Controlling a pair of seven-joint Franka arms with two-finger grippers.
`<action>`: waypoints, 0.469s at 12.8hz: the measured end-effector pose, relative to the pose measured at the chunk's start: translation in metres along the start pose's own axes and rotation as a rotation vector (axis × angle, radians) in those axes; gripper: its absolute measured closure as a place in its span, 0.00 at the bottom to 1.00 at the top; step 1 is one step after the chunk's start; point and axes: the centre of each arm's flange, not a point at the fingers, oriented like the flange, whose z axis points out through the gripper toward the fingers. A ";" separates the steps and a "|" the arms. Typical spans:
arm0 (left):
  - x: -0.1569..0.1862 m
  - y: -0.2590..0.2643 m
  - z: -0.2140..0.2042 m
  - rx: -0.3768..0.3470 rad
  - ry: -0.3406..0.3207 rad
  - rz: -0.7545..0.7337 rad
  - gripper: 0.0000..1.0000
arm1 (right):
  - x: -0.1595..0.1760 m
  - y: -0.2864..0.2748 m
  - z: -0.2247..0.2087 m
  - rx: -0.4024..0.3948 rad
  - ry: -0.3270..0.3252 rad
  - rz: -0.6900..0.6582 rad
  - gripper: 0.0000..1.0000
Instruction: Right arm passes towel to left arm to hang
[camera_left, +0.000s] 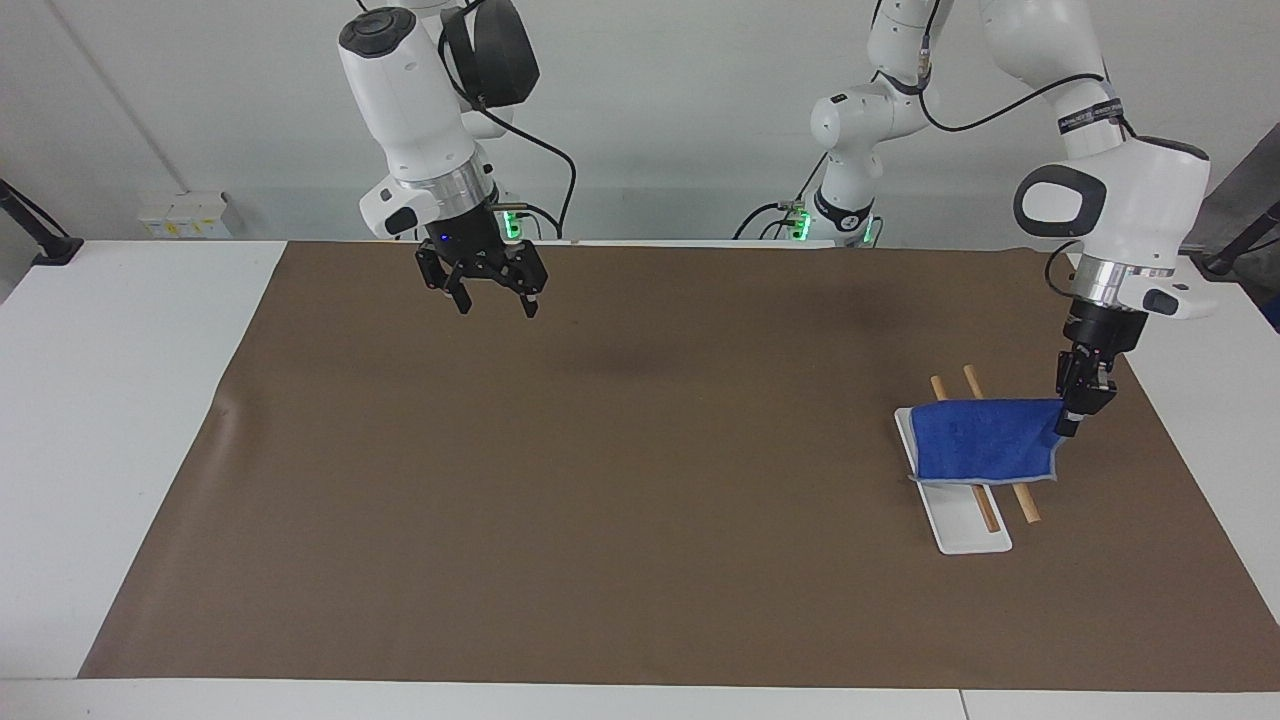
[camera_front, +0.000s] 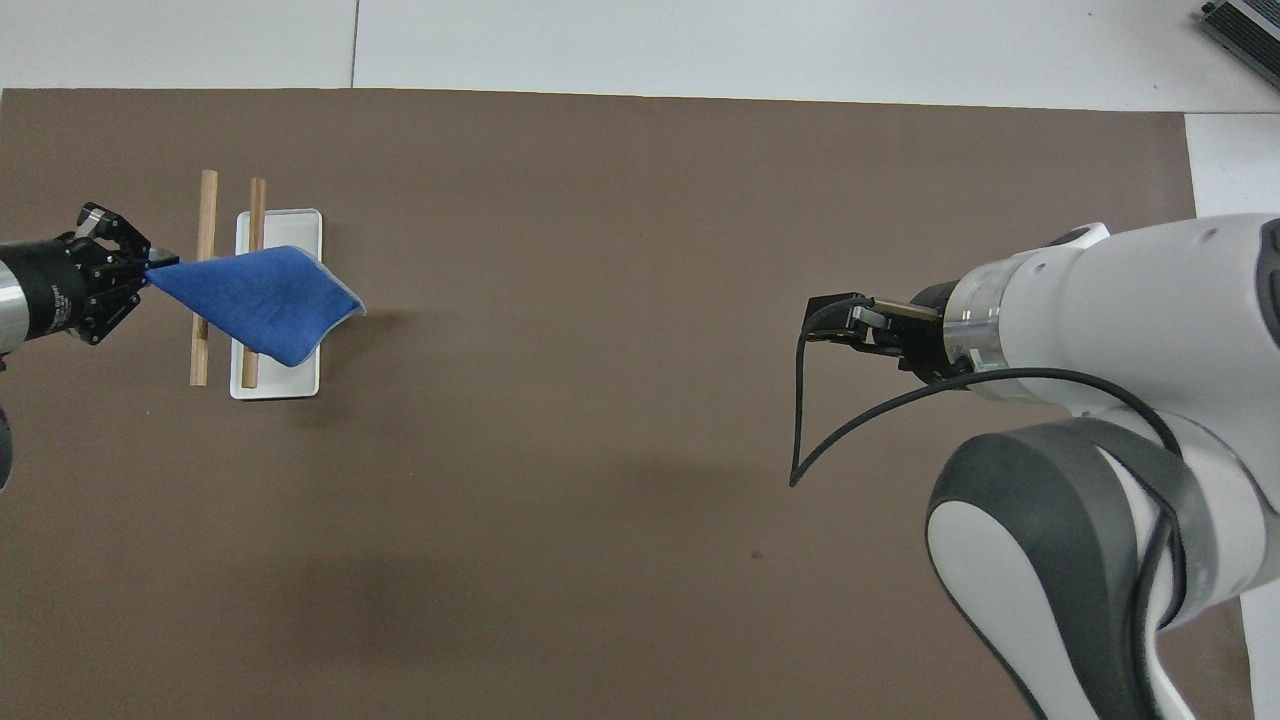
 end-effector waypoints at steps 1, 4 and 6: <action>0.009 -0.002 -0.003 -0.008 0.017 -0.010 0.98 | 0.002 0.003 -0.003 -0.004 -0.003 -0.006 0.00; 0.028 -0.008 -0.009 -0.011 0.044 -0.022 0.98 | 0.006 0.013 -0.014 -0.061 0.001 -0.059 0.00; 0.028 -0.012 -0.005 -0.002 0.040 -0.017 0.98 | 0.012 0.025 -0.032 -0.101 0.015 -0.056 0.00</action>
